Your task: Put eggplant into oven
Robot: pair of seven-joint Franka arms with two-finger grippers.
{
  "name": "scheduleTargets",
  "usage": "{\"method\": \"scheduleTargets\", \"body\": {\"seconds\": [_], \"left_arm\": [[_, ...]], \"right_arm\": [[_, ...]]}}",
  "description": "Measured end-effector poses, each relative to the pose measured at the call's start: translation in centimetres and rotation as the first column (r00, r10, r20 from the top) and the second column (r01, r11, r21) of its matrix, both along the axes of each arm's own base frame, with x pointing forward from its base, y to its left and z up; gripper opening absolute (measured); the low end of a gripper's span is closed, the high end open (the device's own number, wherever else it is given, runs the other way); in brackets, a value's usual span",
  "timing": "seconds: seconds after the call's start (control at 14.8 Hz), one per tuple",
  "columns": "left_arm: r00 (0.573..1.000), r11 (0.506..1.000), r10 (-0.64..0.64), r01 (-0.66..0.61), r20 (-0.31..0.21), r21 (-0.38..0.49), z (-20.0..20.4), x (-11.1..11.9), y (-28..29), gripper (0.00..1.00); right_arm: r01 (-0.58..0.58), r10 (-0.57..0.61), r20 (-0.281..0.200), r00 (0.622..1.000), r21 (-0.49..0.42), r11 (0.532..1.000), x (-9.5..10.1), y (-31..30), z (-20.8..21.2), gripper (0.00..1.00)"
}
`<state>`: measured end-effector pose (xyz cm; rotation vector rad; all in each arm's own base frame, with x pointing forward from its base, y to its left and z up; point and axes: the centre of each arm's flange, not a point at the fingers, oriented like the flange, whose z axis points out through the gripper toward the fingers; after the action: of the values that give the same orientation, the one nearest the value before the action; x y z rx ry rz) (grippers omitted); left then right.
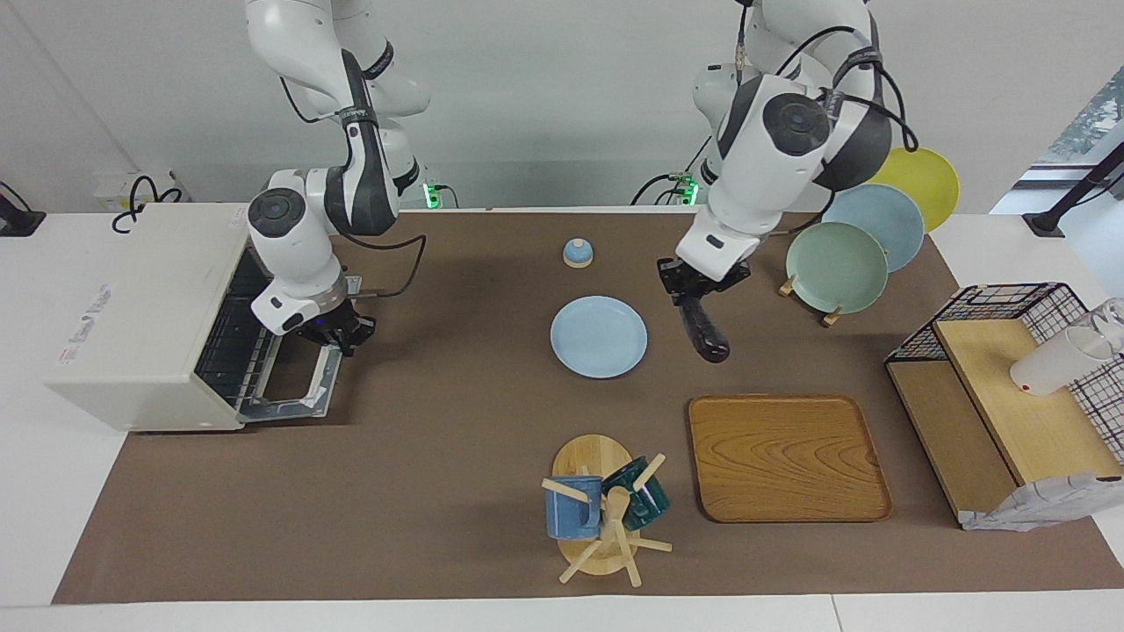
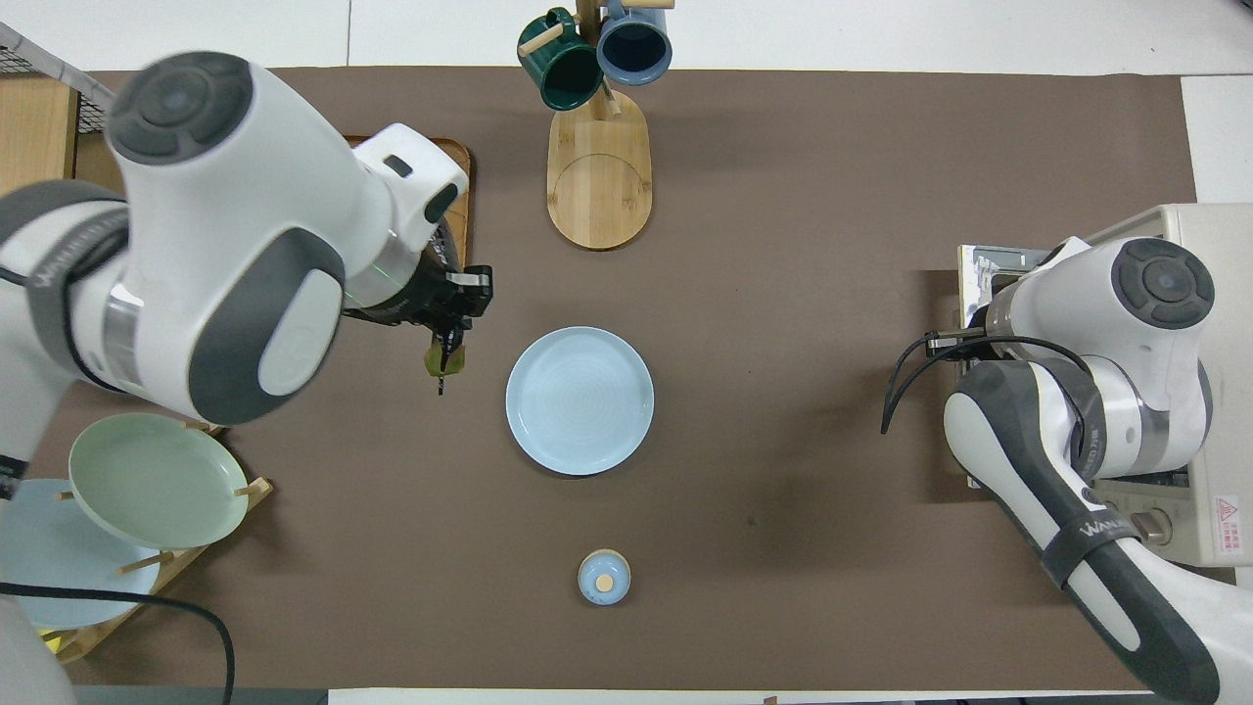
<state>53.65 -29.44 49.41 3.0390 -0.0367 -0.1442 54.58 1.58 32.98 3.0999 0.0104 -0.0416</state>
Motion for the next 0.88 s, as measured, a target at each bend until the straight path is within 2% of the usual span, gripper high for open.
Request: {"method": "scheduleTargets", "body": {"seconds": [0.4, 0.54, 0.74, 0.88], "left_arm": [[0.996, 0.998, -0.050, 0.052, 0.070, -0.023, -10.2, -5.7, -5.4, 0.26], [0.995, 0.998, -0.053, 0.055, 0.082, -0.025, -12.7, -6.8, -5.4, 0.26], [0.995, 0.998, -0.061, 0.063, 0.079, -0.022, -14.4, -7.4, -5.6, 0.26], [0.994, 0.996, -0.080, 0.081, 0.072, -0.019, -15.0, -8.1, -6.6, 0.26]], "right_arm": [[0.009, -0.008, -0.030, 1.000, 0.028, 1.000, -0.3, 5.5, -0.1, 0.01], [0.025, -0.024, -0.050, 0.998, 0.020, 1.000, -0.2, 8.7, 1.7, 0.01], [0.045, -0.044, -0.041, 0.998, 0.016, 0.999, 0.0, 12.3, 4.0, 0.01], [0.056, -0.055, -0.039, 0.998, 0.015, 0.998, 0.0, 12.6, 4.1, 0.16]]}}
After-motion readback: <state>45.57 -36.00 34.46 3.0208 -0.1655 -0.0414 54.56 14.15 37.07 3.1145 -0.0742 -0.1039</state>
